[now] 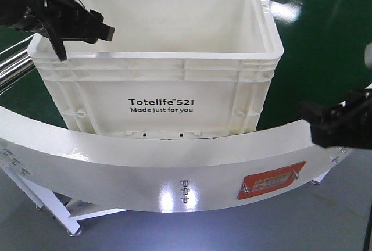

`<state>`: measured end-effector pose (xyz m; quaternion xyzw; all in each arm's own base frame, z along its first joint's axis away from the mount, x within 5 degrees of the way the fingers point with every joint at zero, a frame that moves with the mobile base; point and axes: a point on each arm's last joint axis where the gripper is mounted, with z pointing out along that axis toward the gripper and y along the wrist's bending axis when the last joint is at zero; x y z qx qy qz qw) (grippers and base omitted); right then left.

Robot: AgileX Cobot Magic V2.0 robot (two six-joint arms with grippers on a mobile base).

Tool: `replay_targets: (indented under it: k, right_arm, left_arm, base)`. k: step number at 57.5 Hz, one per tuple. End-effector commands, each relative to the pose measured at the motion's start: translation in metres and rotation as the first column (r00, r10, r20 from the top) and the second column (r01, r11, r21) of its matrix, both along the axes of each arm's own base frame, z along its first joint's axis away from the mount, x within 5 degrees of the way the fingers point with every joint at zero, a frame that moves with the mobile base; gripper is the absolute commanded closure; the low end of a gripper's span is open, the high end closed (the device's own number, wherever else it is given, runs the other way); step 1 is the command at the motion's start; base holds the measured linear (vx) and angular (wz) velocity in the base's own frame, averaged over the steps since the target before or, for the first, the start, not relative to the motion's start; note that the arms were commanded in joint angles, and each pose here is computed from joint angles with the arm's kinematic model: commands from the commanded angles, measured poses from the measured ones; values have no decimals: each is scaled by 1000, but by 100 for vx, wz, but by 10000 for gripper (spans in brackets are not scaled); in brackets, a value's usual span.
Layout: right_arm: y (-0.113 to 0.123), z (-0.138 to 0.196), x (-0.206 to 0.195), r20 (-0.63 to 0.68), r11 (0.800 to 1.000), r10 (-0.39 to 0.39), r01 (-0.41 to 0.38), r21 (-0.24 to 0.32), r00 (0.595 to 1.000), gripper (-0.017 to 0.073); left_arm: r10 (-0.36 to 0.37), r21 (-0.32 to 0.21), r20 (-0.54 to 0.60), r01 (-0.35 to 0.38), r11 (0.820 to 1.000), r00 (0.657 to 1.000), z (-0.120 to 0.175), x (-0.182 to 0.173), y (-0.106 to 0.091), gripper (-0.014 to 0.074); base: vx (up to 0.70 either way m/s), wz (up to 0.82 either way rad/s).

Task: Place moving items into box and shelve
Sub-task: 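Carry the pink ball with the left gripper and release it into the tote, then position both grippers over opposite side walls of the tote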

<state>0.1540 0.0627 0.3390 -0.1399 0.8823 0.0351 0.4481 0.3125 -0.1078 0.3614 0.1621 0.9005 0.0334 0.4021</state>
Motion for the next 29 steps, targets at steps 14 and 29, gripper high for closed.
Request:
replay_targets:
  k: [14,29]
  right_arm:
    - [23,63,63,60,994,-107,107,-6,992,24]
    - [47,95,111,20,990,-133,134,-33,991,24]
  left_arm:
    - [96,29,22,-97,995,995,65,-20,16,20]
    - [206,58,7,-206,977,978,67,-16,43,20]
  base:
    - [0,0]
    - [0,0]
